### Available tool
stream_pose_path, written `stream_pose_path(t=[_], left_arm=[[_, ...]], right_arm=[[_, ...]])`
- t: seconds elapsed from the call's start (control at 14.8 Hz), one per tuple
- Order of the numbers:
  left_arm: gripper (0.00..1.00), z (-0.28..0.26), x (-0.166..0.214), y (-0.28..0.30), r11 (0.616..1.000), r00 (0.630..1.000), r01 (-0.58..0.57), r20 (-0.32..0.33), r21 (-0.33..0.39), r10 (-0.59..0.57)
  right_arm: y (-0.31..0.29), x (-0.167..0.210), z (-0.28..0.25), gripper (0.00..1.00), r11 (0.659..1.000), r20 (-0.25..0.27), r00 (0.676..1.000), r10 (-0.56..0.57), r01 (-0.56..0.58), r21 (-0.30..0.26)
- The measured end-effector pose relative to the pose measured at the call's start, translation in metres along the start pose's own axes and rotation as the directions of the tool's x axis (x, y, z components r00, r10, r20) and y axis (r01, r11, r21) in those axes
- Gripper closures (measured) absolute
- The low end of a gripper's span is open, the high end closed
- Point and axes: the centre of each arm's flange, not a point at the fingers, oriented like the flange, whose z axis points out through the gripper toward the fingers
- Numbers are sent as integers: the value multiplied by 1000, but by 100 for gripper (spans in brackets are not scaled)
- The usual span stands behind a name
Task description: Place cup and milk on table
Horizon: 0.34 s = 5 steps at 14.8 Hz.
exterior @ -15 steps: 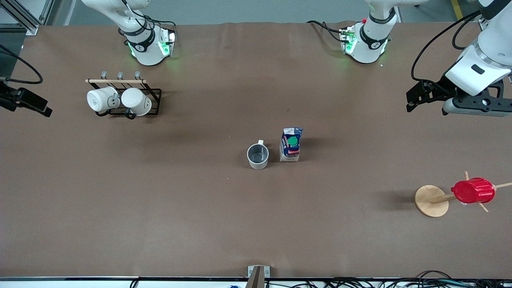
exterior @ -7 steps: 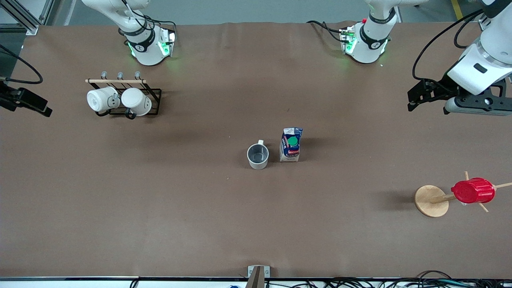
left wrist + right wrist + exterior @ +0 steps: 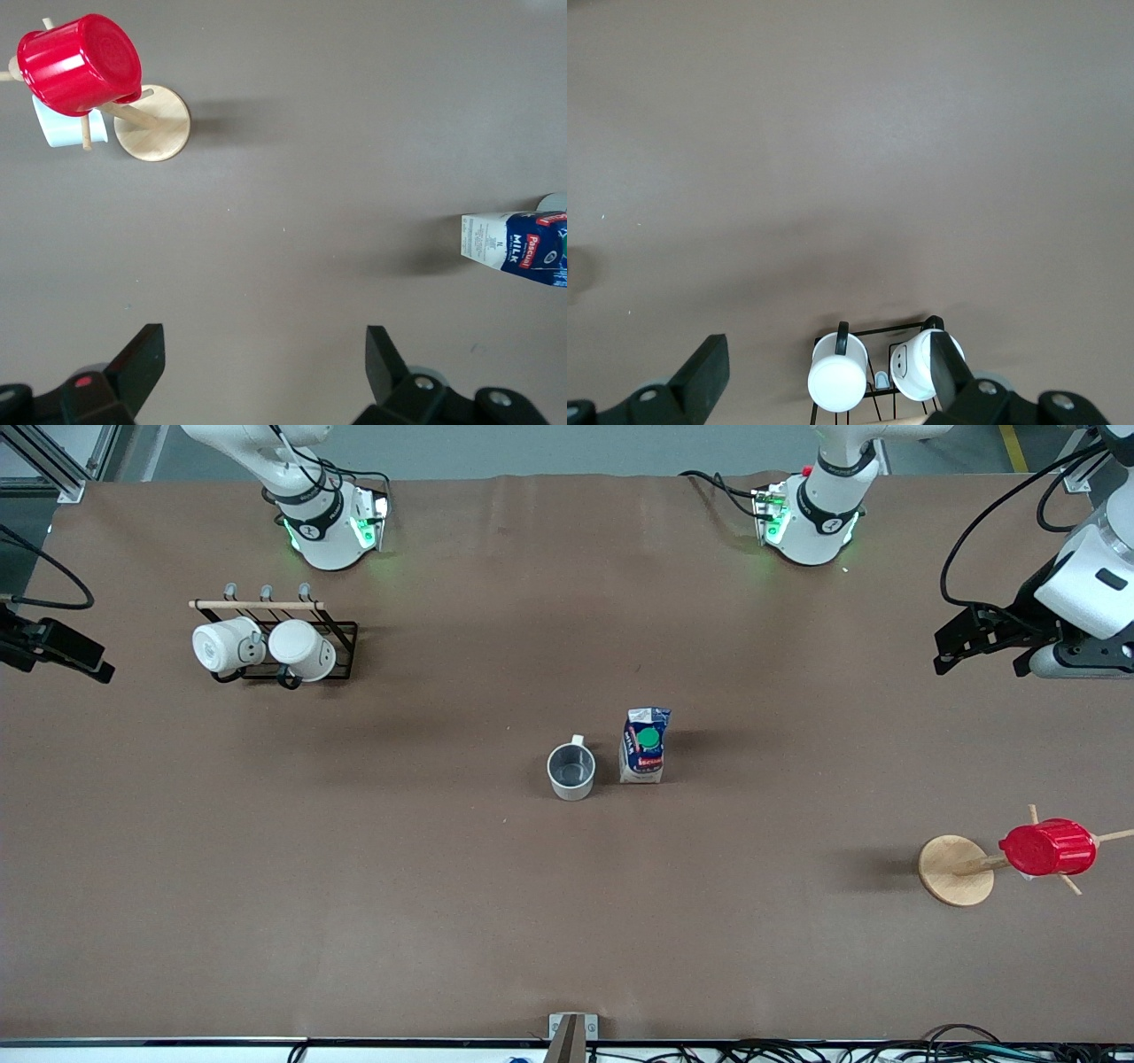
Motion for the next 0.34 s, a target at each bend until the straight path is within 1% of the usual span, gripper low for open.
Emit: stream_pose_path(t=[0.34], left_arm=[[0, 10, 7, 5, 1000, 1000, -8, 15, 0, 8]], right_arm=[[0, 0, 0, 0, 1000, 0, 1000, 0, 0, 0]])
